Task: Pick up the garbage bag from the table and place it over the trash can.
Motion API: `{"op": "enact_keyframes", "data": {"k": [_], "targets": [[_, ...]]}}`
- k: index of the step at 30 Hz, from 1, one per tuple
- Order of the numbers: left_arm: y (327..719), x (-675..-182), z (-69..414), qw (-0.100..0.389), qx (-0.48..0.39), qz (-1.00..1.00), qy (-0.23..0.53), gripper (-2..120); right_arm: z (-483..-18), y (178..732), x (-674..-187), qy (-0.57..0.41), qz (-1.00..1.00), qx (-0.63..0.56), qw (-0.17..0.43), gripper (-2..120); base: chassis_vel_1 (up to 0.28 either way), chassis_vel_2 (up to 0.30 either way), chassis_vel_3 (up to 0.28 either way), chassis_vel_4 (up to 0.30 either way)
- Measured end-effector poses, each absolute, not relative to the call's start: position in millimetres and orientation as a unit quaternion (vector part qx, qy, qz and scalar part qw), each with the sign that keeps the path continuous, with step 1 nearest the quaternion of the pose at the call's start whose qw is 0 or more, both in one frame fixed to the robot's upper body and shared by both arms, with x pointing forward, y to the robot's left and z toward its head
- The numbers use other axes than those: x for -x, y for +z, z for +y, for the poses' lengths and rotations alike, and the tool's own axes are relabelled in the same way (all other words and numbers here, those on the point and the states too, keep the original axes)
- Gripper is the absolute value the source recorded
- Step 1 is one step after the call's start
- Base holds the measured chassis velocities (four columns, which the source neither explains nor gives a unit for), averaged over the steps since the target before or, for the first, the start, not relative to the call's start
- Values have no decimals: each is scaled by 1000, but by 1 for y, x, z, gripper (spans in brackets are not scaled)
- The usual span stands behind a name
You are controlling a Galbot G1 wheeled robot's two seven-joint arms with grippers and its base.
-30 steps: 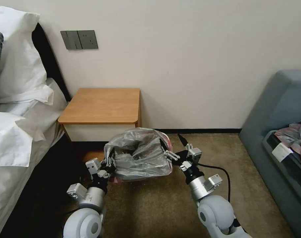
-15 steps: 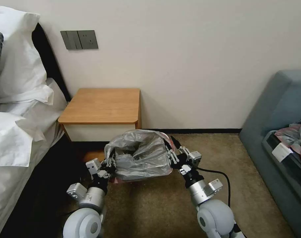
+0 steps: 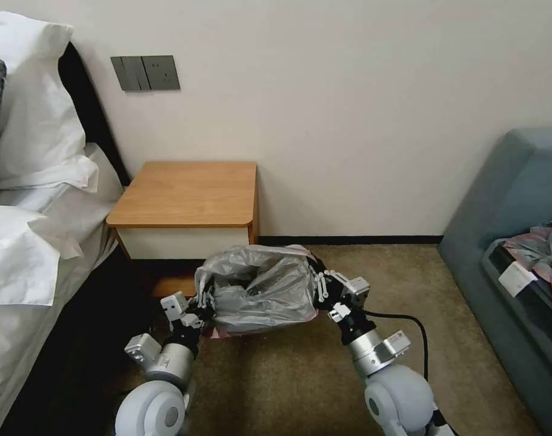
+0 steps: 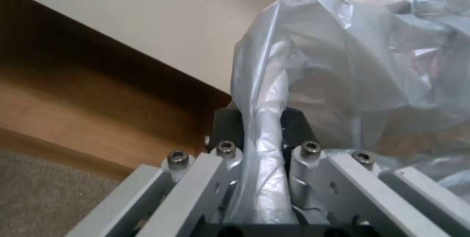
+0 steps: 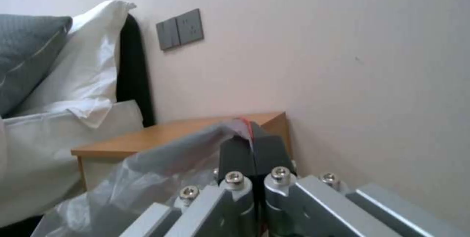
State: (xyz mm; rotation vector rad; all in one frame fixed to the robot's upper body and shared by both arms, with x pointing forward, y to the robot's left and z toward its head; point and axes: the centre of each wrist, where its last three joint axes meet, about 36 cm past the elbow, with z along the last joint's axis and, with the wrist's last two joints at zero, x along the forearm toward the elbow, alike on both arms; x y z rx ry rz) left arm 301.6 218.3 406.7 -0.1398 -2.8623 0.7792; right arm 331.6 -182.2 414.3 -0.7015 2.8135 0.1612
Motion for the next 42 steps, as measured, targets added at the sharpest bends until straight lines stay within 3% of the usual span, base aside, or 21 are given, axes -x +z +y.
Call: {"op": "enact_keyframes", "data": {"k": [11,21,24,33,42], "targets": [[406,-302,219,85,50,-961,259,6,-192,420,-332,86,972,209,70,0,0,0,0,0],[407,-305,223,77,60,-960,264,6,-194,464,-315,245,949,192,-54,0,0,0,0,0],[407,-304,224,79,69,-959,262,6,-195,474,-318,286,937,190,-64,0,0,0,0,0],[405,-303,227,78,83,-961,251,6,-196,475,-329,297,934,187,-73,0,0,0,0,0],[405,-304,230,64,97,-961,253,6,-204,474,-334,306,925,180,-137,0,0,0,0,0]]}}
